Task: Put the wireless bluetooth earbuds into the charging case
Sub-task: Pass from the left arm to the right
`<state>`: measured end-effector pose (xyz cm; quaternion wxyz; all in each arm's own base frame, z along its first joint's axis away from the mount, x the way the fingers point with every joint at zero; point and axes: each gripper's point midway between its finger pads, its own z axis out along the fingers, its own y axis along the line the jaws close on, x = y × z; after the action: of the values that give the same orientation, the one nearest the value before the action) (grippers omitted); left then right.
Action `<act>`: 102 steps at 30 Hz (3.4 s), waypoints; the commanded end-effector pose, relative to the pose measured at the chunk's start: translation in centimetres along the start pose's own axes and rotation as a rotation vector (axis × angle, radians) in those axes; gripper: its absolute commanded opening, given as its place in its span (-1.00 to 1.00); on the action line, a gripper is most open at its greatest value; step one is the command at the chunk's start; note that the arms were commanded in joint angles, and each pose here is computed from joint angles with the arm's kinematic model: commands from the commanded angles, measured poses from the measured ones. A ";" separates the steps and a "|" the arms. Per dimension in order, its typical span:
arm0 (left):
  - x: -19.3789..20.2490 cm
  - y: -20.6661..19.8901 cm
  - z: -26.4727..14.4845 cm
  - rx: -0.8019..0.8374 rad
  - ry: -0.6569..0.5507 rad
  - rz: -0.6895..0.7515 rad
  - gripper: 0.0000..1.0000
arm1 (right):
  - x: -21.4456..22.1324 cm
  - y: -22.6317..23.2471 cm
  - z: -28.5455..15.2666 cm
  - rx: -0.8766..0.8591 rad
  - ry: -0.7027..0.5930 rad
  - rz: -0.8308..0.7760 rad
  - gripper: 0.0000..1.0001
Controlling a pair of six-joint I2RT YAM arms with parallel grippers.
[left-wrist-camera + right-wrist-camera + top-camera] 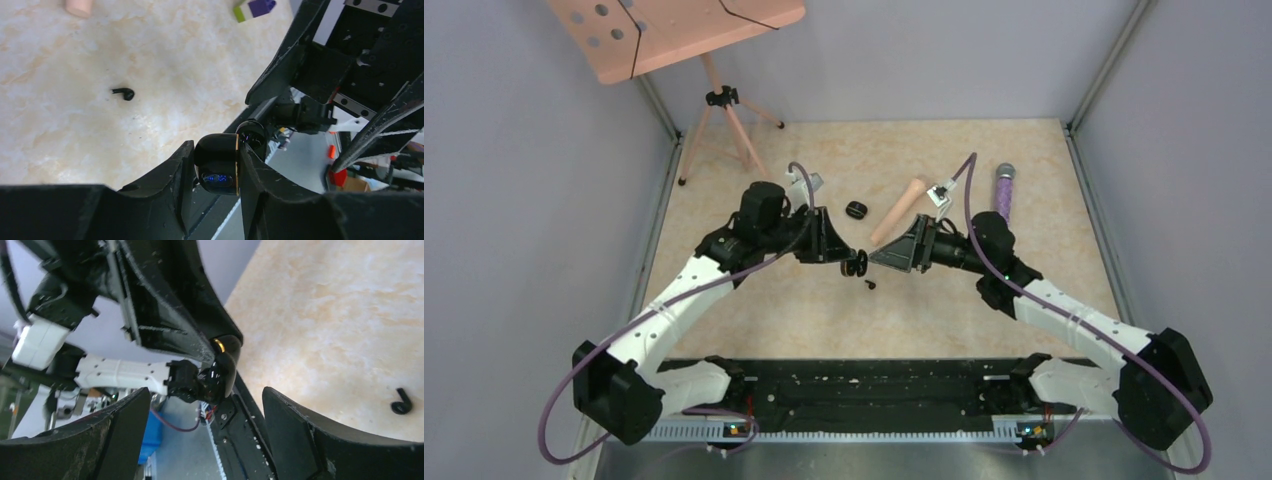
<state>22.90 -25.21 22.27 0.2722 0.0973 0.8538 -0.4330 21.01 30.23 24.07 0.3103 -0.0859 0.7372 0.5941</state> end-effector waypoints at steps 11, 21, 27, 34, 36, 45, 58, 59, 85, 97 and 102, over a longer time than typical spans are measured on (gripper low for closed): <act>-3.3 -7.2 -1.9 0.358 -0.020 0.024 -1.00 | -0.5 7.4 -3.1 -0.402 -0.035 -0.092 0.65; -3.3 -7.6 -1.8 0.395 -0.011 0.004 -1.00 | -1.1 7.3 -2.4 -0.430 -0.051 -0.078 0.43; -3.0 -7.4 -1.8 0.396 -0.008 -0.004 -1.00 | -1.7 7.3 -1.5 -0.456 -0.053 -0.067 0.29; -2.7 -7.2 -1.7 0.391 -0.003 -0.008 -1.00 | -2.2 7.6 -1.4 -0.485 -0.068 -0.048 0.04; -2.7 -7.1 -1.7 0.389 -0.002 -0.007 -1.00 | -2.2 7.7 -1.4 -0.487 -0.071 -0.047 -0.04; -2.7 -7.2 -1.9 0.395 -0.006 -0.004 -1.00 | -2.1 7.2 -1.3 -0.465 -0.070 -0.032 -0.30; -3.0 -6.3 -2.1 0.297 -0.021 0.022 -1.00 | -3.0 5.7 -0.4 -0.320 -0.089 -0.064 0.23; -3.1 -6.3 -2.1 0.289 -0.024 0.026 -1.00 | -3.1 5.3 -0.2 -0.280 -0.088 -0.070 0.25; -3.7 -6.4 -2.8 0.253 -0.054 0.042 -1.00 | -2.0 2.0 2.3 0.121 -0.041 -0.181 0.22; -3.7 -6.4 -2.7 0.258 -0.050 0.039 -1.00 | -2.0 4.7 1.3 -0.105 -0.070 -0.072 0.15; -3.7 -6.5 -2.6 0.263 -0.051 0.042 -1.00 | -2.1 5.7 1.0 -0.191 -0.091 -0.050 0.22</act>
<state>22.38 -26.51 26.57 0.2470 0.1108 0.8122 -0.5167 20.77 32.27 26.07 0.3302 -0.0949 0.7220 0.6006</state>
